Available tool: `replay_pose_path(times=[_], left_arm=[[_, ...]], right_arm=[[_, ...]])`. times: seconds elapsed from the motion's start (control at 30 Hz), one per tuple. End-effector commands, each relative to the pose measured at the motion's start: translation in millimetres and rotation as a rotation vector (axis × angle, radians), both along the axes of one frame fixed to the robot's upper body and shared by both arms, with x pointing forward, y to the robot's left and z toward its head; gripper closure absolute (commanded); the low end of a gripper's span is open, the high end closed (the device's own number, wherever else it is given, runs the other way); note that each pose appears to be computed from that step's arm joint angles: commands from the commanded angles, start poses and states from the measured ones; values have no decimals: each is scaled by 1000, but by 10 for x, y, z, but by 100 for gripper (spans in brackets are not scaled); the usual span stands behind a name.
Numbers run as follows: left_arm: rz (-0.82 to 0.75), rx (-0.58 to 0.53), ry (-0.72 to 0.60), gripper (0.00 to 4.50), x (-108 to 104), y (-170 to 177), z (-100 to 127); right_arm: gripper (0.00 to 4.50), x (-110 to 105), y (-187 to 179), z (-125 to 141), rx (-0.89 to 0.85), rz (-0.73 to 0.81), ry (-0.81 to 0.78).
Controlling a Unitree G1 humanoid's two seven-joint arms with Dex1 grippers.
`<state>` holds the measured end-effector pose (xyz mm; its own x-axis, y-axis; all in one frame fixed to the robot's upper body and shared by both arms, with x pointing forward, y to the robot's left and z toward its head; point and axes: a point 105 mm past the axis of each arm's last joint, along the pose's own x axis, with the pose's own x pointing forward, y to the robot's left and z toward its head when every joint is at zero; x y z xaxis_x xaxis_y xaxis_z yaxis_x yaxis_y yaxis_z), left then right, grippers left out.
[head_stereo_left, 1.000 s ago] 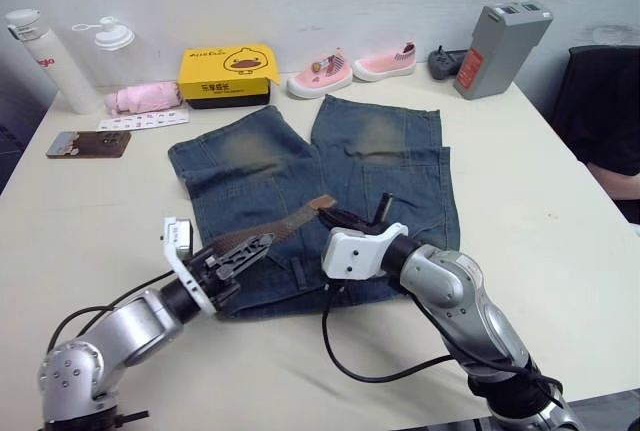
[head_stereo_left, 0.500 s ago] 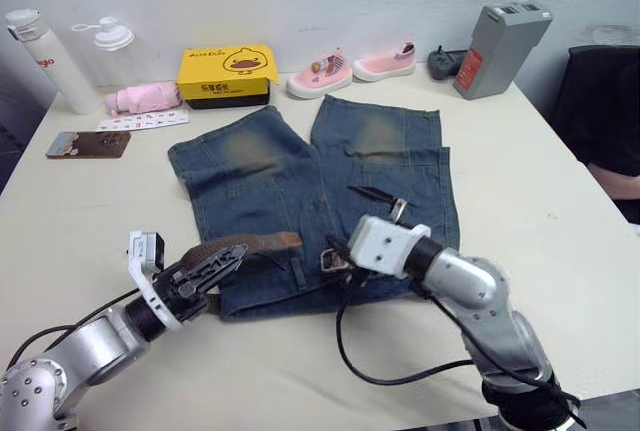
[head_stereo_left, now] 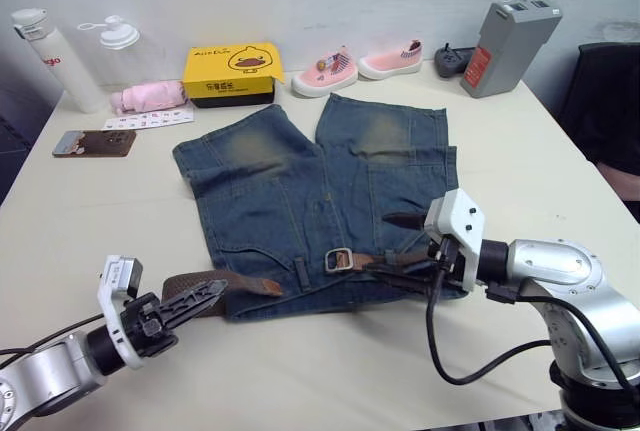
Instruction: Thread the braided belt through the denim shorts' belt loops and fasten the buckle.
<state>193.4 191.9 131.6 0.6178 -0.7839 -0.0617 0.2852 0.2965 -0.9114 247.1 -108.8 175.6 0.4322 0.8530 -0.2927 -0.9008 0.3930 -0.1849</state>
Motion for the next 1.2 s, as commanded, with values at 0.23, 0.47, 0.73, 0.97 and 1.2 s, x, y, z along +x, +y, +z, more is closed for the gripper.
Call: replay_pose_path(times=[0.23, 0.47, 0.73, 0.97, 1.2], left_arm=[[-47, -22, -56, 450, -19, -109, 112], [-63, -105, -175, 450, -33, -47, 327], [-33, 43, 18, 450, -43, -16, -51], [98, 149, 61, 450, 190, 16, -302], [13, 204, 62, 450, 71, -118, -398]], right_arm=[[2, -116, -48, 105, 8, 26, 28], [2, -132, -12, 96, 20, 33, 37], [2, -109, -2, 132, 38, 14, 40], [2, -122, -41, 104, 12, 4, 68], [2, -137, -67, 85, -7, 2, 84]])
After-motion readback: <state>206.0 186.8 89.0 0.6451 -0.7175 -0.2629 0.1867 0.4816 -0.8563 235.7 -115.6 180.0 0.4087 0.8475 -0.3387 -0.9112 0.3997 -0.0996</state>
